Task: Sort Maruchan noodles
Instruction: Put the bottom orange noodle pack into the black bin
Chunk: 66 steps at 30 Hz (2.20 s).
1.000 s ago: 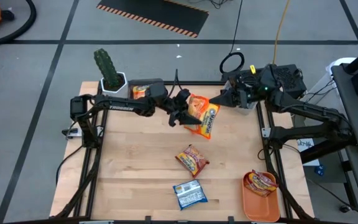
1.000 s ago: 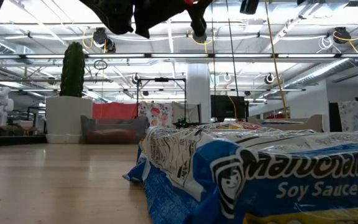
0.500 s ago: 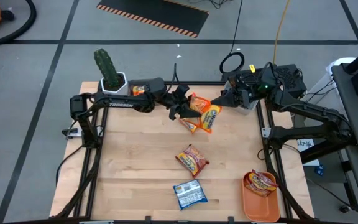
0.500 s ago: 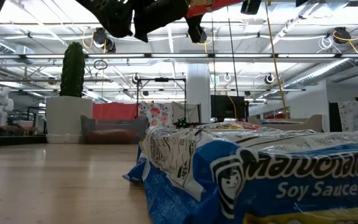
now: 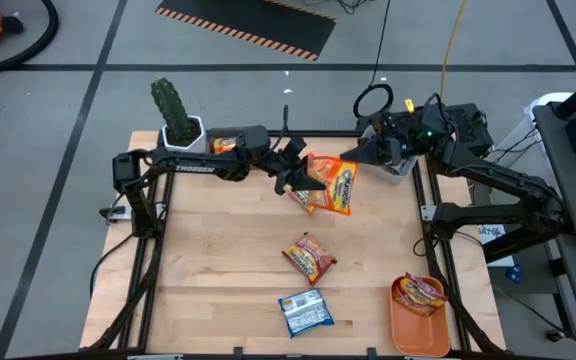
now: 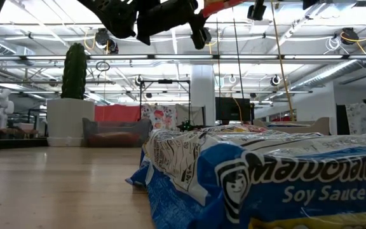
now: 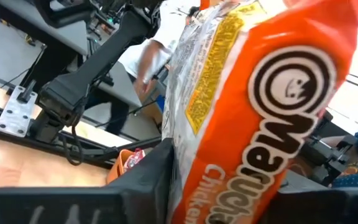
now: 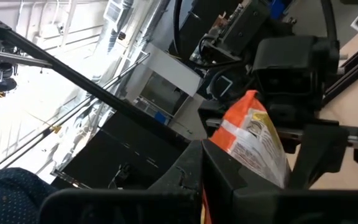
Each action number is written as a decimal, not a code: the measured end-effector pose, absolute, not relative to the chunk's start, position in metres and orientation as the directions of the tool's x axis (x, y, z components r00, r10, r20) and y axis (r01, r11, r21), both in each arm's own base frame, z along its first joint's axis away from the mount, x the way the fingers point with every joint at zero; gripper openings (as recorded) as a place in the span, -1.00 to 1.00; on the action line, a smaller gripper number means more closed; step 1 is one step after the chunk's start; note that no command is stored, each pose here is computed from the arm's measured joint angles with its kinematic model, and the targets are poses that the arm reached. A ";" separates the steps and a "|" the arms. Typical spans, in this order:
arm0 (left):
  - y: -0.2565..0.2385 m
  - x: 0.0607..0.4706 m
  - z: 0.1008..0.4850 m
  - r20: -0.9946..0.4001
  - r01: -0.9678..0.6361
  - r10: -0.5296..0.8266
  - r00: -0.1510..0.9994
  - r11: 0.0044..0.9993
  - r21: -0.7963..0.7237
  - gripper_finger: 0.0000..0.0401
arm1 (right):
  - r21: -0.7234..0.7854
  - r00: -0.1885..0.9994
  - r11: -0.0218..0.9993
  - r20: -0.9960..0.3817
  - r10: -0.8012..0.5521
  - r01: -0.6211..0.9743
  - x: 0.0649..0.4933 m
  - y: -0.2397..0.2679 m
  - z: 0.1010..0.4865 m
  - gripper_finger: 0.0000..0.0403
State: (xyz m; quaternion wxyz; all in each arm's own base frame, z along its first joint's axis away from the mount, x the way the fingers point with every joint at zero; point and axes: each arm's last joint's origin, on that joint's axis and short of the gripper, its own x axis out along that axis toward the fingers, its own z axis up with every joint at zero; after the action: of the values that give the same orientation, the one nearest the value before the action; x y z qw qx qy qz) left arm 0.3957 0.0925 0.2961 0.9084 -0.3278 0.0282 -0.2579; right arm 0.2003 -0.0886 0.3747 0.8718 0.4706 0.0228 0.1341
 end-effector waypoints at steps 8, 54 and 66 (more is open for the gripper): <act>0.092 0.396 0.296 0.118 0.447 -0.487 0.866 0.646 -0.619 -0.38 | 0.820 0.970 0.536 0.088 0.227 -0.200 0.199 -0.092 0.375 -0.97; 0.257 0.279 0.309 -0.034 0.119 -0.203 0.979 0.691 -0.713 -0.38 | 0.702 0.985 0.704 0.027 -0.173 0.105 0.164 -0.132 0.372 -0.28; 0.294 0.214 0.297 -0.212 -0.165 0.004 0.977 0.640 -0.750 -0.38 | 0.647 0.980 0.749 0.016 -0.200 0.142 0.149 -0.147 0.370 -0.28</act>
State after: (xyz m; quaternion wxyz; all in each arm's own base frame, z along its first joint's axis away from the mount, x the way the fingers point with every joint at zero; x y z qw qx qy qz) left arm 0.2145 0.2940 0.2969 0.9006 -0.4214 0.0958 0.0469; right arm 0.1489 -0.1474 0.3704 0.9342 0.3421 -0.0424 -0.0916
